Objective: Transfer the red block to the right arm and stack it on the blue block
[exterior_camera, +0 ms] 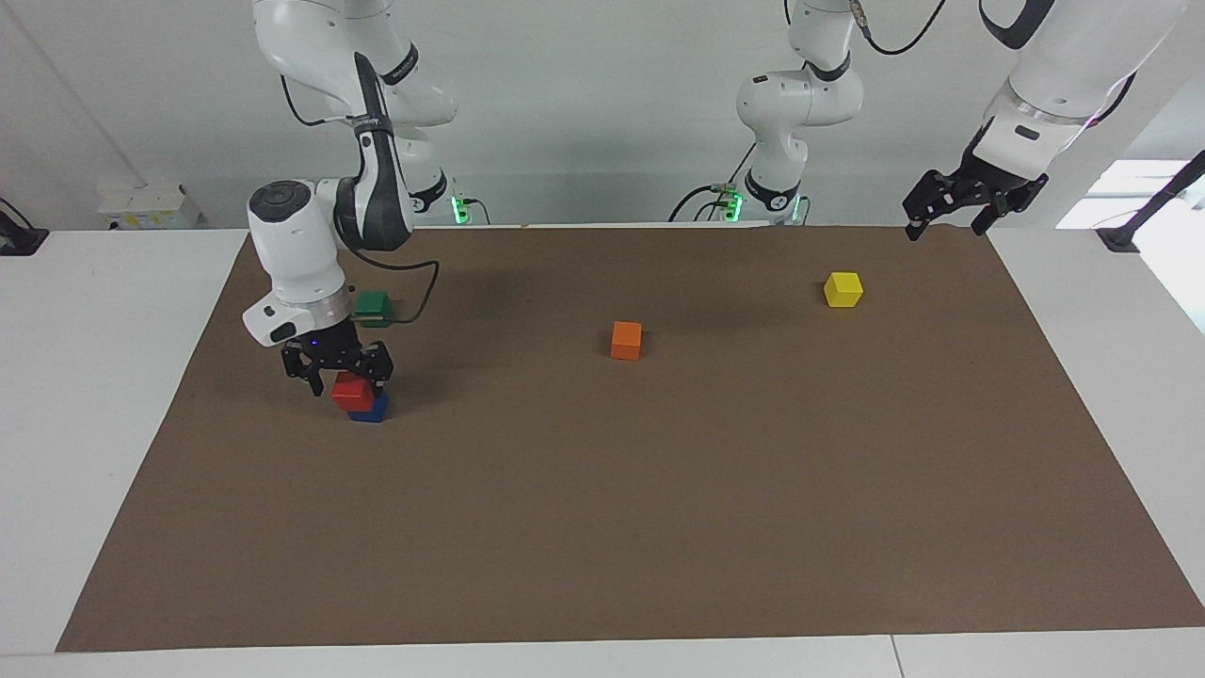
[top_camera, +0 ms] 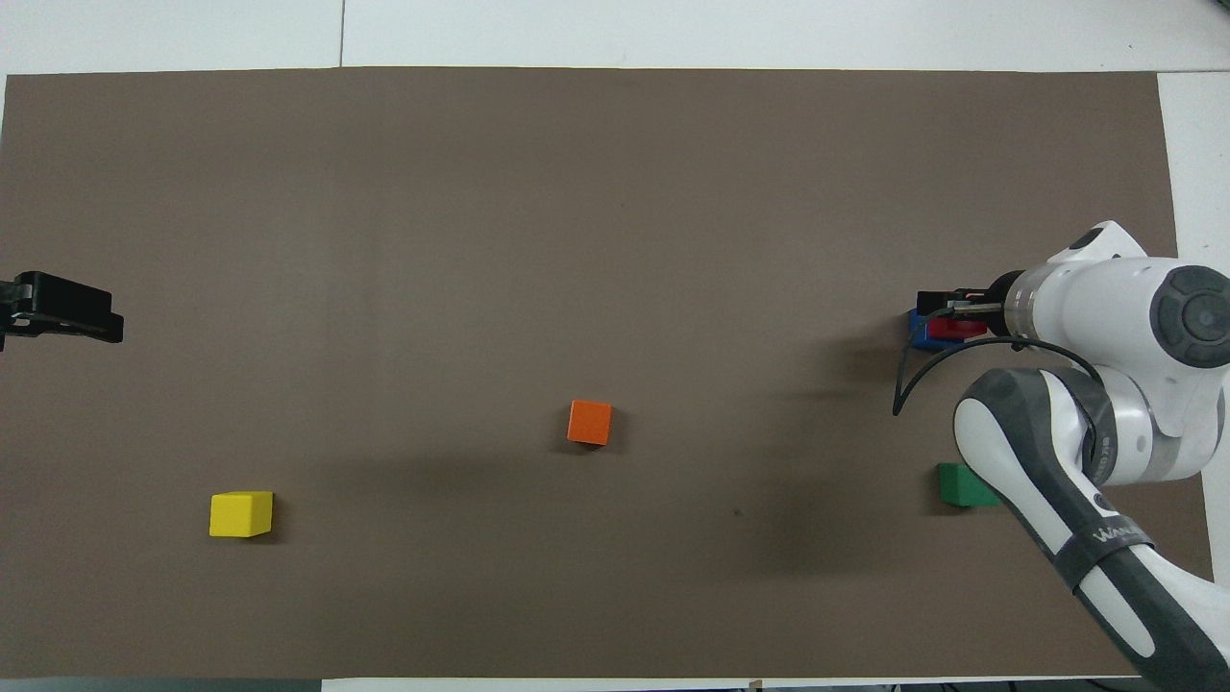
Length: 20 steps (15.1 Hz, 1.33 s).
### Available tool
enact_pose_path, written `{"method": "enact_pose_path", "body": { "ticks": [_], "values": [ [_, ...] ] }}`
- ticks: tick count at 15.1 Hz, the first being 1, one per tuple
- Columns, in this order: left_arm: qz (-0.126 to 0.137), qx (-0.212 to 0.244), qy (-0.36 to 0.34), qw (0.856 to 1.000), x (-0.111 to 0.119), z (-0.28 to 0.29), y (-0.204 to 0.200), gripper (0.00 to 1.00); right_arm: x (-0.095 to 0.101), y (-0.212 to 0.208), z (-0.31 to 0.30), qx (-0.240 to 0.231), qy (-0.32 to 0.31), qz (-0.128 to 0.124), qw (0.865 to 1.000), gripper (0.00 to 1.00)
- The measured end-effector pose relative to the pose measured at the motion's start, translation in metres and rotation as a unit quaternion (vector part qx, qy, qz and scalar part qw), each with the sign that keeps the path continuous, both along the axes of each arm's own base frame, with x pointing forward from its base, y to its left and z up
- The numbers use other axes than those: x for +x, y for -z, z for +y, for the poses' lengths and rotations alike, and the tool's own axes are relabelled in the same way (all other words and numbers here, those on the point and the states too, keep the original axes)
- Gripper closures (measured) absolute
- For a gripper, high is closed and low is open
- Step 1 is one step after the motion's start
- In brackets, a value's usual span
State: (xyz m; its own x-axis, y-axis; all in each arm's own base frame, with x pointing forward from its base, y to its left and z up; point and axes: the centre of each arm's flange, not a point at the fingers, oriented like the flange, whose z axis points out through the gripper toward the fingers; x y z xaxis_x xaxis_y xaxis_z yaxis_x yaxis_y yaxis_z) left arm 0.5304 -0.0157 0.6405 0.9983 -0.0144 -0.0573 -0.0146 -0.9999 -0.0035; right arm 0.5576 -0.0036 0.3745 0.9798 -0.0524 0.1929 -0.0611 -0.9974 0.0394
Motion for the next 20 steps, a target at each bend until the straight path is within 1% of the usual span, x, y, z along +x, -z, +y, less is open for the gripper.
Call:
{"method": "enact_pose_path", "body": {
  "ticks": [2, 4, 7, 8, 9, 12, 13, 16, 20],
  "values": [
    [-0.001, 0.0, 0.003, 1.0, 0.0, 0.0, -0.001, 0.0, 0.006, -0.035, 0.005, -0.004, -0.004, 0.02, 1.0, 0.0],
    [-0.005, 0.0, 0.004, 1.0, -0.002, 0.0, -0.005, 0.0, 0.006, -0.076, 0.012, -0.01, -0.022, 0.041, 0.999, 0.0],
    [-0.011, 0.0, 0.004, 1.0, -0.006, -0.001, -0.011, 0.0, -0.001, -0.133, 0.011, -0.016, -0.053, 0.066, 0.996, 0.0],
    [-0.011, 0.0, 0.005, 1.0, -0.007, -0.001, -0.012, 0.0, -0.003, -0.15, 0.012, -0.011, -0.057, 0.073, 0.996, 0.0],
    [-0.011, 0.0, 0.005, 1.0, -0.007, -0.001, -0.012, 0.0, -0.005, -0.163, 0.013, -0.006, -0.06, 0.084, 0.995, 0.0],
    [-0.01, 0.0, 0.003, 1.0, -0.007, 0.001, -0.011, 0.0, -0.016, -0.197, 0.018, -0.002, -0.063, 0.127, 0.99, 0.0],
    [-0.009, 0.0, 0.002, 1.0, -0.007, 0.002, -0.01, 0.0, -0.019, -0.208, 0.018, -0.002, -0.063, 0.136, 0.989, 0.0],
    [-0.009, 0.0, 0.001, 1.0, -0.007, 0.003, -0.01, 0.0, -0.027, -0.232, 0.01, 0.0, -0.054, 0.146, 0.988, 0.0],
    [-0.009, 0.0, 0.002, 1.0, -0.007, 0.002, -0.01, 0.0, -0.036, -0.255, -0.003, 0.002, -0.041, 0.14, 0.989, 0.0]
  ]
}}
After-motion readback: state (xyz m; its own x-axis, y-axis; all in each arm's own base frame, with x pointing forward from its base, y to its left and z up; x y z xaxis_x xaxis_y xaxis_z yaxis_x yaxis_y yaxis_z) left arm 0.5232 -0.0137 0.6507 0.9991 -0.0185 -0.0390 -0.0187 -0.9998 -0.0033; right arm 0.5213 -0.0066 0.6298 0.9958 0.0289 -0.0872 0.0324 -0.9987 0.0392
